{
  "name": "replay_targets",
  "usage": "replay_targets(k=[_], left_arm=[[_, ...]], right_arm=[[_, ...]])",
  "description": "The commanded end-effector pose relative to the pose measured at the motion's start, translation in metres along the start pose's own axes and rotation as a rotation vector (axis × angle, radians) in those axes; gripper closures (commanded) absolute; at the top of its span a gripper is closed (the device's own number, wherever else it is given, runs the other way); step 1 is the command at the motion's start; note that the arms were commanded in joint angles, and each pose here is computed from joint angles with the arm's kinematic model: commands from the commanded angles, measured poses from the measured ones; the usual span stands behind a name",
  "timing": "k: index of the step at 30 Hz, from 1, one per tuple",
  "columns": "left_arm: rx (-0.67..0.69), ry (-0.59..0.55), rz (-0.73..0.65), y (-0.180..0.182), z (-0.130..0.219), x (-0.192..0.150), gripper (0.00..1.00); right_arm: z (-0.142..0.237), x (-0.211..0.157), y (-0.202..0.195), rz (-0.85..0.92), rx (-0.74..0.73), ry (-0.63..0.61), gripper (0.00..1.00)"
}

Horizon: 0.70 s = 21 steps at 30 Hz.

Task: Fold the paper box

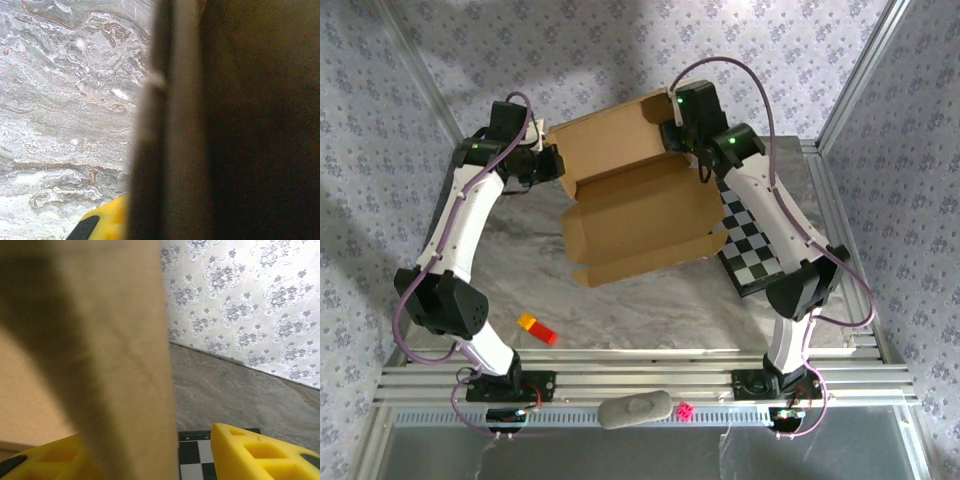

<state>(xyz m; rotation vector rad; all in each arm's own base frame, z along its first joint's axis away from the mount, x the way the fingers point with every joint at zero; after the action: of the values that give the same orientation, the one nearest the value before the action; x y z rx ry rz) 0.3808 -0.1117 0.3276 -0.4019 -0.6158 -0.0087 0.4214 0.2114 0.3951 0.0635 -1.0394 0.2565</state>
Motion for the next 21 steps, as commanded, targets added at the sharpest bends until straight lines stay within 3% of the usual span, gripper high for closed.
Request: replay_targets(k=[1,7,13,19,21], left_arm=[[-0.012,-0.019,0.005,-0.004,0.008,0.006,1.0],[-0.014,-0.019,0.003,-0.006,0.006,0.005,1.0],[-0.014,-0.02,0.002,-0.007,0.008,0.005,1.0],[-0.016,-0.021,0.003,-0.008,0.009,0.005,1.0],[-0.016,-0.021,0.002,-0.008,0.009,0.005,1.0]], right_arm=[[0.007,0.008,0.0,0.036,-0.019,-0.032,0.39],[0.011,0.008,0.004,0.047,0.011,-0.03,0.34],[0.012,-0.001,-0.006,0.05,-0.028,-0.013,0.4],[0.006,-0.007,-0.014,0.059,-0.104,0.001,0.79],[0.006,-0.005,-0.017,0.075,-0.165,-0.003,1.0]])
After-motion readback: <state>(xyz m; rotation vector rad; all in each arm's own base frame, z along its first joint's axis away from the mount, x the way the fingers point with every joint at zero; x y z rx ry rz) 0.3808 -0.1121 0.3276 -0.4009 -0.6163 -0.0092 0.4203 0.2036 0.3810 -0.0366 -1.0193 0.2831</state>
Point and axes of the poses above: each hand's point on the last joint's axis, 136 mm out from that joint toward the fingers, its own z axis back along the fingers, its own y axis along the line the jaws close on, x = y × z, the point moved 5 cm from there along z, back along the fingers, and after that the axes turned 5 degrees about -z, right-handed, at the moved point
